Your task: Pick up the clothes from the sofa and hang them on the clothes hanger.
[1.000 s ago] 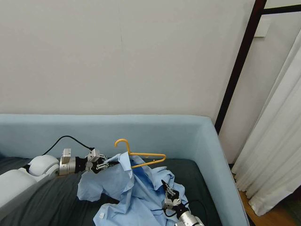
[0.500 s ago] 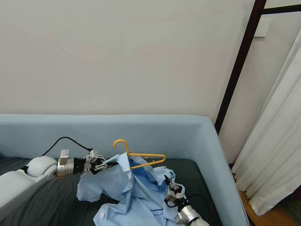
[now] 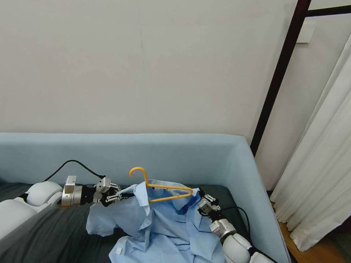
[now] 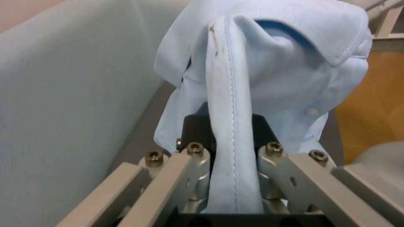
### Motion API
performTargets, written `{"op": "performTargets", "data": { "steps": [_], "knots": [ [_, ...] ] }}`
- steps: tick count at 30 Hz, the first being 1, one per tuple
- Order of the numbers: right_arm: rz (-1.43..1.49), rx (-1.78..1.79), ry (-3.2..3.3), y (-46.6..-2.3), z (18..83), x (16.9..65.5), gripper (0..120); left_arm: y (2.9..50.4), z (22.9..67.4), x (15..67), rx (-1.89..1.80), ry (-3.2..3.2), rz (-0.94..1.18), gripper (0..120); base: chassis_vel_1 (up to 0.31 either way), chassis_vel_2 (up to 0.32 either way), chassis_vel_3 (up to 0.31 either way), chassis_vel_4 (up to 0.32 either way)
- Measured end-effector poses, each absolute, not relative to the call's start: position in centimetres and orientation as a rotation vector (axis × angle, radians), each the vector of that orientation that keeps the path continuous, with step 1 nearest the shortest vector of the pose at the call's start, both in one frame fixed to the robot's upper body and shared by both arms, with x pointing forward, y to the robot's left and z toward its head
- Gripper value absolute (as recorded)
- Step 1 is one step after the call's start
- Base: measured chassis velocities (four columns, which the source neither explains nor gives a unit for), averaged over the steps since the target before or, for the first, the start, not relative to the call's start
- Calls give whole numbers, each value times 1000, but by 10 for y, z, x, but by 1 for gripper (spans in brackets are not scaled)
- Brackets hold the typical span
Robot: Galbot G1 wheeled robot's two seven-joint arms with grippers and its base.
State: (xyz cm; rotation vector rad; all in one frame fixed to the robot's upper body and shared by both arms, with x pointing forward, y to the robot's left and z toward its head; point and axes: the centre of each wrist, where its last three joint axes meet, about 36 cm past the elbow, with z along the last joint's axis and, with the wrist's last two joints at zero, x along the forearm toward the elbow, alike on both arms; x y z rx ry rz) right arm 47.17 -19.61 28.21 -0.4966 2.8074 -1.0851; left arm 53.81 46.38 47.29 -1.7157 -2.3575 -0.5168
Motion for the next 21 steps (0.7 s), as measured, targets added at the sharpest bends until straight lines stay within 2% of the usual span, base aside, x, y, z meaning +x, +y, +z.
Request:
{"op": "performTargets", "data": {
  "steps": [21],
  "knots": [
    [-973, -455, 2730, -185, 347, 452, 0, 464, 470, 540, -1638, -2358, -631, 7, 0, 0, 0, 0]
  ]
}}
